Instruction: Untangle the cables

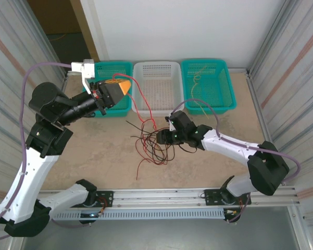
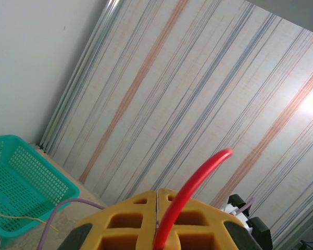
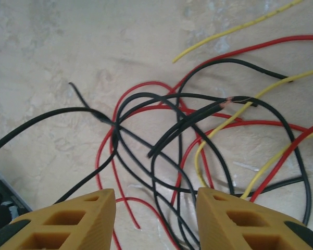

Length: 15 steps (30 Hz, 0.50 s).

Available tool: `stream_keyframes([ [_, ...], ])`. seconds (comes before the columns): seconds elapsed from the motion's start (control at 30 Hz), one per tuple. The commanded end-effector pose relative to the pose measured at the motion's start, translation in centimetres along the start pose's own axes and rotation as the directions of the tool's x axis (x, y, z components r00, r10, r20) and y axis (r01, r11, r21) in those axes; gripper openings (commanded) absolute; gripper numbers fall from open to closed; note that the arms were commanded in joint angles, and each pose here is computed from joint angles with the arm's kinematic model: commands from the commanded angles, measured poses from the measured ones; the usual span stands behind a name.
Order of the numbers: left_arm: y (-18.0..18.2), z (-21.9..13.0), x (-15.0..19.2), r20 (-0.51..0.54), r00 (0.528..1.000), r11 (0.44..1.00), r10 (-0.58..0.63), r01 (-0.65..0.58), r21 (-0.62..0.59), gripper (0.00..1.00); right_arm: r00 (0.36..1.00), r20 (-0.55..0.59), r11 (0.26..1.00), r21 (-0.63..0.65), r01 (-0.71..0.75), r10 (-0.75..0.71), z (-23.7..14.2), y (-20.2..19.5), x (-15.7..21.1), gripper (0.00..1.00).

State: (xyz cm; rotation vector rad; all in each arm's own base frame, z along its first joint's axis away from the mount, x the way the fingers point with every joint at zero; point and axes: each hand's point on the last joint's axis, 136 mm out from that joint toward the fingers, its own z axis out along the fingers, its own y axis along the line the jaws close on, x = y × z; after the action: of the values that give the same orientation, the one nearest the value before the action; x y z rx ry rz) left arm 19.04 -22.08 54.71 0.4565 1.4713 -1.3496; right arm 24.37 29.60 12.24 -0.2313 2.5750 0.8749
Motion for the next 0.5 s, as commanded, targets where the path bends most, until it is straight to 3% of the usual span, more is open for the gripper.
stream_keyframes([
  [0.0, -0.3, -0.2, -0.2, 0.015, 1.0, 1.0, 0.007, -0.007, 0.005, 0.0, 0.998, 0.06, 1.0, -0.022, 0.001, 0.001, -2.5, 0.8, 0.0, 0.5],
  [0.17, 0.4, 0.3, 0.1, 0.014, 1.0, 1.0, -0.01, 0.01, 0.005, 0.0, 0.974, 0.188, 0.99, -0.04, 0.137, -0.127, -8.3, 3.4, -0.3, 0.76],
  [0.33, 0.4, 0.7, 0.1, 0.011, 1.0, 1.0, -0.02, 0.02, 0.02, 0.0, 0.937, 0.301, 0.966, -0.13, 0.223, -0.176, -11.7, 6.8, -1.8, 0.85],
  [0.47, 0.5, 0.9, 0.1, 0.01, 0.999, 0.999, -0.031, 0.031, 0.02, 0.0, 0.922, 0.331, 0.934, -0.218, 0.284, -0.203, -11.9, 10.3, -3.1, 0.84],
])
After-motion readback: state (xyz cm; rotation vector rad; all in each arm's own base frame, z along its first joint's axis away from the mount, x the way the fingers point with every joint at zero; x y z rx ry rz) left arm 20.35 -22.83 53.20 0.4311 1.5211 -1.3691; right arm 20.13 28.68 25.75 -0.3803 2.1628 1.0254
